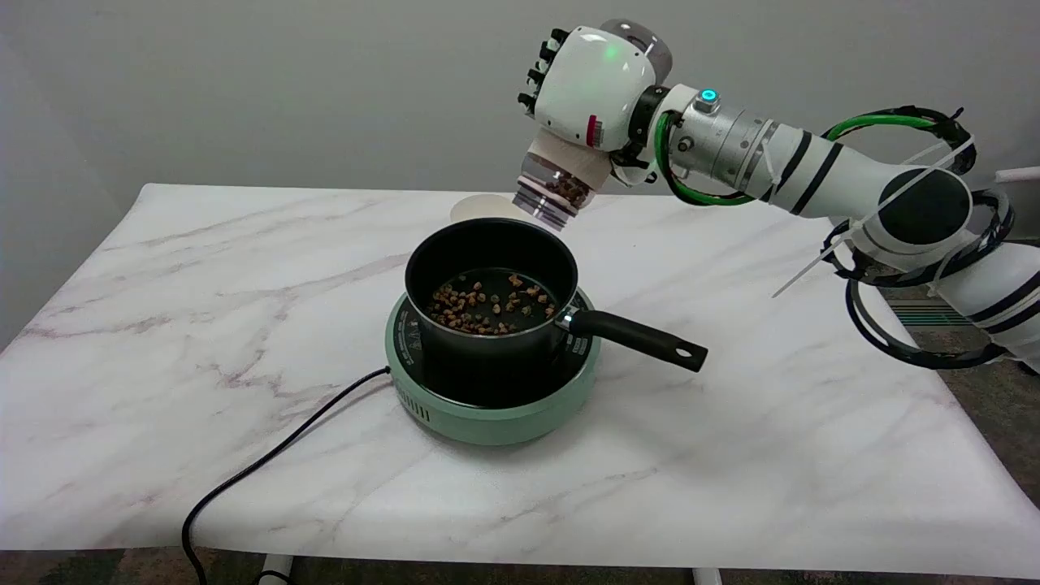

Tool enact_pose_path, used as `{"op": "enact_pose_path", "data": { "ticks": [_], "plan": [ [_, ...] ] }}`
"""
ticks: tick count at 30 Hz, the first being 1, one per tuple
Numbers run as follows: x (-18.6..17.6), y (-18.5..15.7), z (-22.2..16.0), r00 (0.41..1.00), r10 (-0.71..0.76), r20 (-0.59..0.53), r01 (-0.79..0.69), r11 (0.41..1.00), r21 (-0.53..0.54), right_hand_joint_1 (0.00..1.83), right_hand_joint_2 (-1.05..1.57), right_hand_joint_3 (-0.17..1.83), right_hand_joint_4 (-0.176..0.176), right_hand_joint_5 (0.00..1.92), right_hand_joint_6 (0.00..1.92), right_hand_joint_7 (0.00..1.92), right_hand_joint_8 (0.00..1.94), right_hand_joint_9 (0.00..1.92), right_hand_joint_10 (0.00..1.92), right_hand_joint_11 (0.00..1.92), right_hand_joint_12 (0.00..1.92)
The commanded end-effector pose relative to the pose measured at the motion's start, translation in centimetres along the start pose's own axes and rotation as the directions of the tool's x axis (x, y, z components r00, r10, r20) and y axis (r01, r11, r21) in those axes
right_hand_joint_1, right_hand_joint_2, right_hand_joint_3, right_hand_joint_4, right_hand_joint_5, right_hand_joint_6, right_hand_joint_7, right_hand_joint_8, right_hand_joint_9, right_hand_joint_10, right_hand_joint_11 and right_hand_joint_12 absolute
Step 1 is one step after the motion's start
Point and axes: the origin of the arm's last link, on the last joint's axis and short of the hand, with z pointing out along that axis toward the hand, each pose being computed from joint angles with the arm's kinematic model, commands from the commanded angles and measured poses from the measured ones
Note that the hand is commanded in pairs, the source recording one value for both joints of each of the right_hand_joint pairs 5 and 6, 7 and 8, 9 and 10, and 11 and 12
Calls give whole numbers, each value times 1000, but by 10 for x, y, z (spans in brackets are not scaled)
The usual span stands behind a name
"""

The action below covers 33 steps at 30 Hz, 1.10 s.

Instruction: Place the bottle onto the table.

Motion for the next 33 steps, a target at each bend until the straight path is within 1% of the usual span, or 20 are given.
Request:
{"op": "enact_pose_path", "data": {
  "ticks": [1, 6, 20, 30, 33],
  "plan": [
    [2, -3, 0, 1000, -7, -5, 7, 1000, 8, 1431, 265, 1142, 0, 1560, 1560, 1350, 1350, 1110, 1110, 937, 937],
    [1, -5, -1, 1000, 7, -3, -6, 1000, 9, 1430, 259, 1148, 0, 1556, 1556, 1347, 1347, 1106, 1106, 935, 935],
    [-7, -9, -5, 991, 134, 6, -134, 991, -23, 1431, 237, 1181, 0, 1538, 1538, 1347, 1347, 1105, 1105, 931, 931],
    [-7, -14, -3, 971, 237, -15, -238, 970, -43, 1442, 222, 1184, 0, 1512, 1512, 1345, 1345, 1106, 1106, 931, 931],
    [-8, -12, -4, 960, 278, -20, -278, 958, -62, 1447, 185, 1222, 0, 1466, 1466, 1333, 1333, 1104, 1104, 924, 924]
  ]
}}
